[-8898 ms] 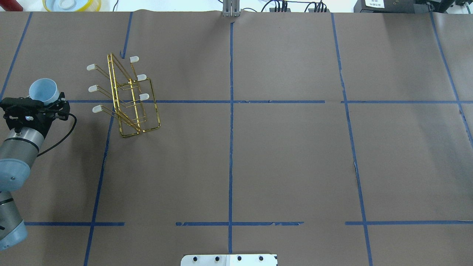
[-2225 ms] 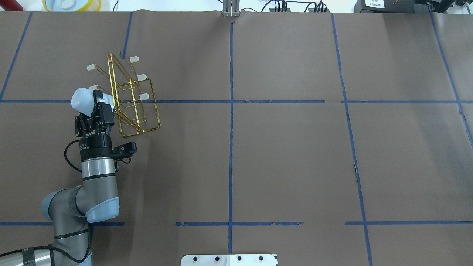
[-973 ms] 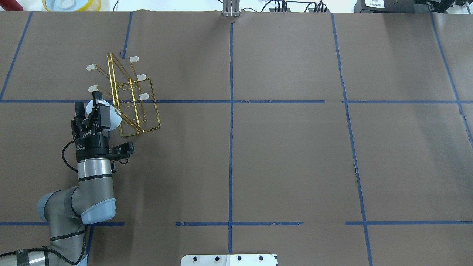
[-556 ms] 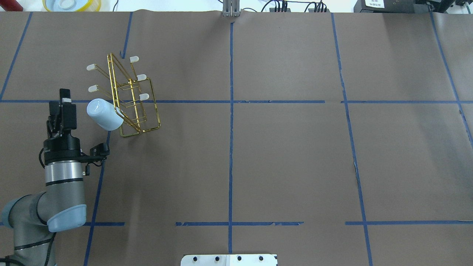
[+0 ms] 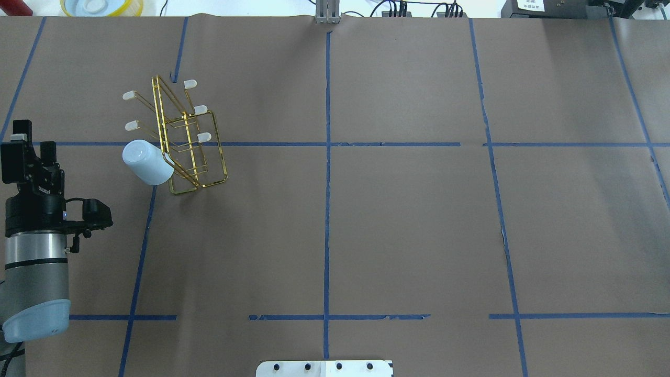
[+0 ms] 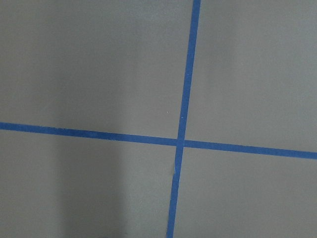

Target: Hang cup on cup holder

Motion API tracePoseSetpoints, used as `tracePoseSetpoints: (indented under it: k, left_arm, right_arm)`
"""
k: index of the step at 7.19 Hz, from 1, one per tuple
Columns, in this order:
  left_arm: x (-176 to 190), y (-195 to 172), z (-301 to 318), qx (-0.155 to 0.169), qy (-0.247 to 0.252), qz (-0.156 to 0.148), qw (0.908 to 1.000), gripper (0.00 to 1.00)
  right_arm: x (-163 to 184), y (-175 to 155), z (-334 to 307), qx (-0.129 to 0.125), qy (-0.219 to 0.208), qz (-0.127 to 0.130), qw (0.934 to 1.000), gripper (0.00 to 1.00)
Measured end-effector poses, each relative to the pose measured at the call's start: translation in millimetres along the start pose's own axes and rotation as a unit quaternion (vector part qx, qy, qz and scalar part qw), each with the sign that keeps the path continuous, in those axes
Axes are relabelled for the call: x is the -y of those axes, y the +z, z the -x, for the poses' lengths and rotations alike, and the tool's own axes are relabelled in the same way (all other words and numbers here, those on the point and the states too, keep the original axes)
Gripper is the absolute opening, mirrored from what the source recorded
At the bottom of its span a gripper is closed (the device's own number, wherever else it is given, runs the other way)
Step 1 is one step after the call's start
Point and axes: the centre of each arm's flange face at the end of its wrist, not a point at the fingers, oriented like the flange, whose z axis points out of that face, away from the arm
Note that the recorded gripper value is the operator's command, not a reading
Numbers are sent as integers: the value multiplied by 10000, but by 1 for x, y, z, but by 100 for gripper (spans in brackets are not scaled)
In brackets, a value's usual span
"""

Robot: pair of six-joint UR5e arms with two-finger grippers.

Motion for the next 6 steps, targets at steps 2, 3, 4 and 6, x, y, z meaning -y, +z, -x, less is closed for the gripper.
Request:
tracePoseSetpoints:
  k: [2,3,4,6]
  left_arm:
    - [-3,-1,0,-517,-1830,-219,9815,100]
    - [-4,-2,-5,-806,-2833,-238,9554,100]
    - [-4,-3,-10,-1133,-3787,-200,9183,100]
    - [-8,-7,-16,-1775,-5340,30,8266,100]
  right_arm:
    - [0,0,0,0,0,0,10000,100]
    - [0,0,0,0,0,0,10000,100]
    - [0,0,0,0,0,0,10000,100]
    - [0,0,0,0,0,0,10000,100]
